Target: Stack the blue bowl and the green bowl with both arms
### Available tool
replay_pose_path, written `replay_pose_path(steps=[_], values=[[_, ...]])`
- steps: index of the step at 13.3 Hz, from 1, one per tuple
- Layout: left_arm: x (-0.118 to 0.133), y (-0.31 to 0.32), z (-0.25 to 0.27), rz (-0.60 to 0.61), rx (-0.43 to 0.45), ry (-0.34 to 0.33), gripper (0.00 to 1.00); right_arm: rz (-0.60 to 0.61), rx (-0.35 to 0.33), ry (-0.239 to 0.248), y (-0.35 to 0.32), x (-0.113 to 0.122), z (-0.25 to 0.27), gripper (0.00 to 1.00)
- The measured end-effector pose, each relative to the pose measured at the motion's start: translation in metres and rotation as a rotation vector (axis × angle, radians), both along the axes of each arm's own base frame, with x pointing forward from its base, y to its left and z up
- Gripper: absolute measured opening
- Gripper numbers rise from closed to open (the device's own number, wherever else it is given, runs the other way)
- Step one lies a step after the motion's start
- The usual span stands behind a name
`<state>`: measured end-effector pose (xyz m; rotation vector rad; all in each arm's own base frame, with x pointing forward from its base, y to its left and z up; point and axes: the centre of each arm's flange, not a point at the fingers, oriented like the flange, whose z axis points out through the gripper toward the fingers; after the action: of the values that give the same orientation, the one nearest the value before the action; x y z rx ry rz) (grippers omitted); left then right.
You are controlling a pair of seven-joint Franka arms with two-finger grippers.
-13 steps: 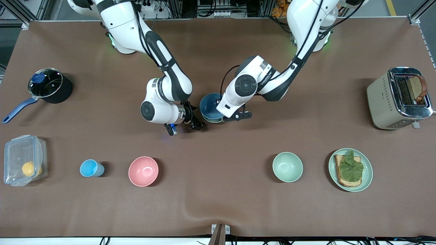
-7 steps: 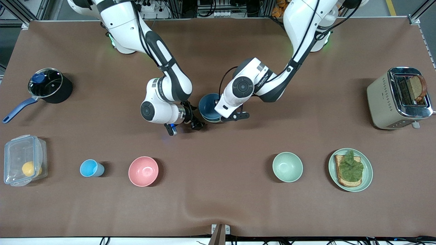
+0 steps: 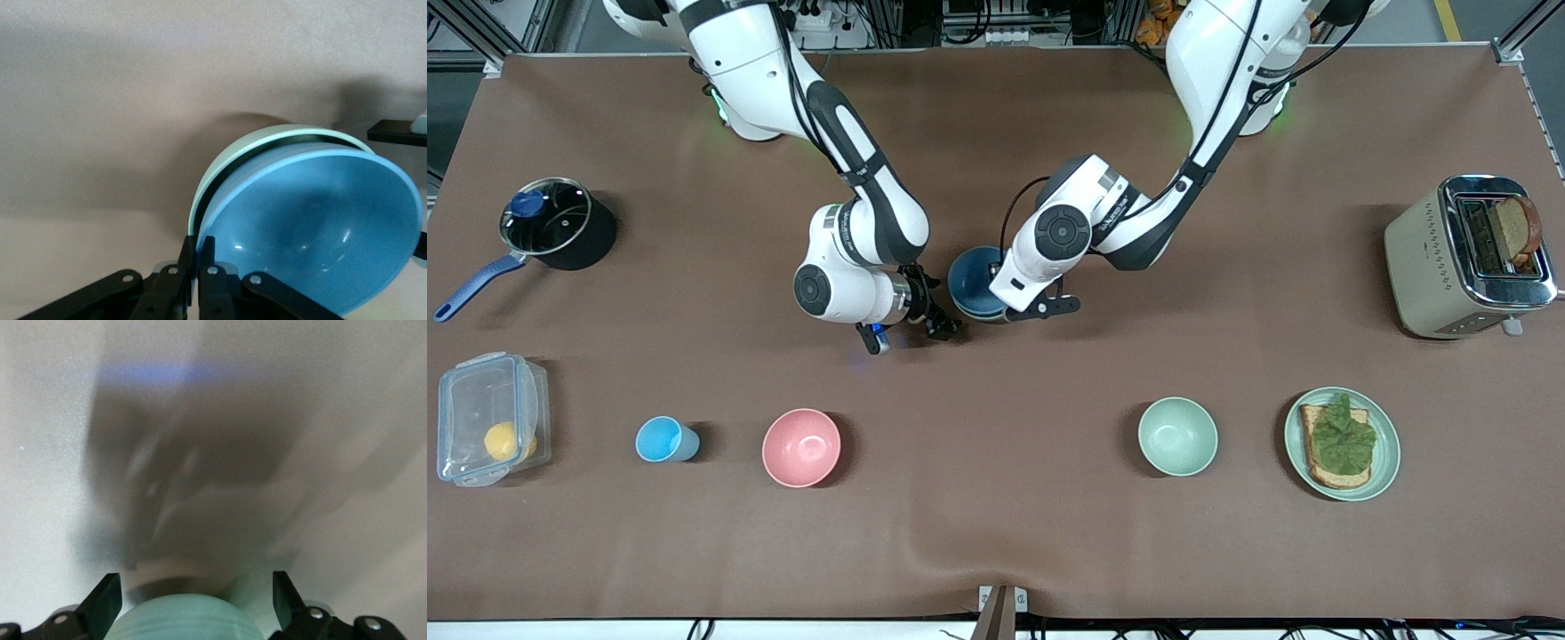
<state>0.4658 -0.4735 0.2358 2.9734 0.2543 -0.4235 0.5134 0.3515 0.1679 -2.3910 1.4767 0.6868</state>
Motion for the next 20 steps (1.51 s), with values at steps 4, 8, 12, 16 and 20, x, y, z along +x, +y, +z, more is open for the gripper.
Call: replay_pose_path(steps=[4, 8, 12, 16, 20], values=[[0.002, 0.003, -0.004, 0.006, 0.005, 0.004, 0.09, 0.0, 0.0, 0.0, 0.0, 0.0, 0.0, 1.0], [0.011, 0.0, 0.008, 0.013, -0.015, -0.019, 0.52, 0.0, 0.0, 0.0, 0.0, 0.0, 0.0, 1.0], [0.058, 0.031, 0.093, 0.085, -0.064, -0.122, 0.94, -0.002, 0.0, -0.001, -0.001, 0.001, 0.0, 1.0], [0.091, 0.127, 0.231, 0.169, -0.023, -0.239, 1.0, -0.007, 0.007, 0.009, -0.013, 0.011, 0.005, 1.0], [0.082, 0.182, 0.297, 0.159, 0.126, -0.307, 1.0, 0.035, 0.023, 0.058, -0.039, 0.032, 0.028, 1.0]])
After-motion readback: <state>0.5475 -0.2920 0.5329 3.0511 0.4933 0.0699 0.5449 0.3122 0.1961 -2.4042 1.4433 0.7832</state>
